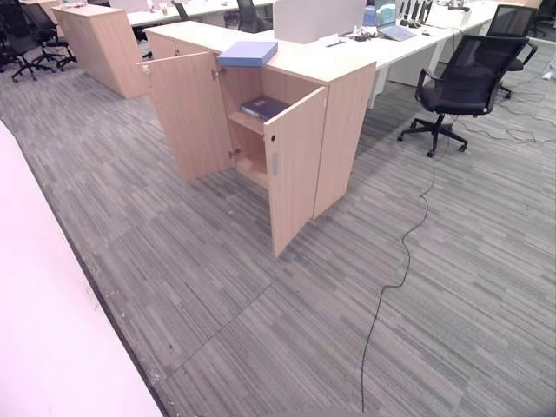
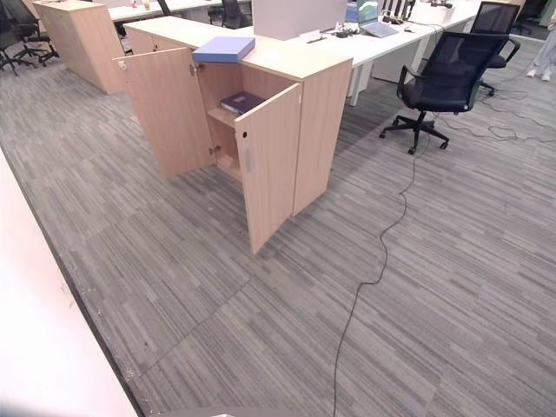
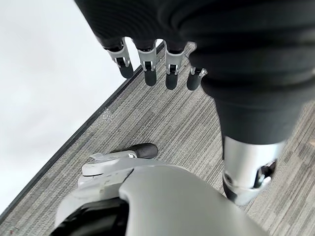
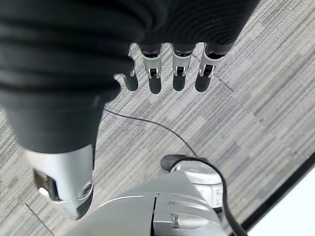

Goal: Put the empty folder in the office cabinet

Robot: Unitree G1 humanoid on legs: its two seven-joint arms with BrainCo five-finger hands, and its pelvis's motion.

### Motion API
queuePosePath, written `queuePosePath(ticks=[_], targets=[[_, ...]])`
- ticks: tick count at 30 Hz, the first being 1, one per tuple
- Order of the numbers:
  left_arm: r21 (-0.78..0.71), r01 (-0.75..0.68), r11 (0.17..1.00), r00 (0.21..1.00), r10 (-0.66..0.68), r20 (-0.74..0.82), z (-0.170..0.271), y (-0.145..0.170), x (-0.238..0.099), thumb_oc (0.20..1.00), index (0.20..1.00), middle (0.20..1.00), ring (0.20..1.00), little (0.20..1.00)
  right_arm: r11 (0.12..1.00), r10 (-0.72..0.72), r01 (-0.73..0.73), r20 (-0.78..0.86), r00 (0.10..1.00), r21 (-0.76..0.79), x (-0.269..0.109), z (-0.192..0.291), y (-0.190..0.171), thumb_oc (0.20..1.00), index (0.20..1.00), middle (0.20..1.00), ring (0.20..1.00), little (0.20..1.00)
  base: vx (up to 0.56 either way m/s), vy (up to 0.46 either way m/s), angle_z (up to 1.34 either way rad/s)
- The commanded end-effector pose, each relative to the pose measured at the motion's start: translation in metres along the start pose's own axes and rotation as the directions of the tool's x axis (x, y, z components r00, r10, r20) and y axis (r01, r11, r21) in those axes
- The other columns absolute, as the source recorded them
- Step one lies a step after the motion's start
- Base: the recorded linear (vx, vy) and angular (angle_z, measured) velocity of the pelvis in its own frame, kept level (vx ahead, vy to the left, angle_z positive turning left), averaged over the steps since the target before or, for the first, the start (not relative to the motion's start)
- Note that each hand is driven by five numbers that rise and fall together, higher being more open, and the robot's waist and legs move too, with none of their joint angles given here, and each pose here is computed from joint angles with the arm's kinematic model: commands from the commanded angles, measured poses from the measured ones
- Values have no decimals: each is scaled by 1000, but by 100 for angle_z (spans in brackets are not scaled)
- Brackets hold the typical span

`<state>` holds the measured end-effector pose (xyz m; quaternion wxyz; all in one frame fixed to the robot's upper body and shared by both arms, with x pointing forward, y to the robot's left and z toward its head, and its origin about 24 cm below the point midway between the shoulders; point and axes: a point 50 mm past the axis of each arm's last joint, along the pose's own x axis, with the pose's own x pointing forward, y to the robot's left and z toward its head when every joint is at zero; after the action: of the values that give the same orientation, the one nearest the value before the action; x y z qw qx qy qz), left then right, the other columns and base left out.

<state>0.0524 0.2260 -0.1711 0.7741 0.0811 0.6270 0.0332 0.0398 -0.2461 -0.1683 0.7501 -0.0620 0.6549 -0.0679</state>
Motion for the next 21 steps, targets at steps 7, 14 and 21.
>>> queuePosePath(ticks=[7, 14, 21], targets=[[71, -57, 996, 998, 55, 38, 14, 13, 1, 1000, 1000, 1000, 1000, 1000, 999, -43, 43, 6, 999, -10, -1, 11, -16, 1000, 1000, 1000, 1000, 1000, 0, 0, 0], [56, -37, 998, 999, 36, 32, 12, 9, 1, 1000, 1000, 1000, 1000, 1000, 999, -39, 39, 1, 999, -14, -1, 10, -17, 1000, 1000, 1000, 1000, 1000, 0, 0, 0], [99, 1, 995, 1000, -3, 21, 11, 2, 1, 1000, 1000, 1000, 1000, 1000, 999, -25, 25, -12, 1000, -37, -1, 5, -12, 1000, 1000, 1000, 1000, 1000, 0, 0, 0]])
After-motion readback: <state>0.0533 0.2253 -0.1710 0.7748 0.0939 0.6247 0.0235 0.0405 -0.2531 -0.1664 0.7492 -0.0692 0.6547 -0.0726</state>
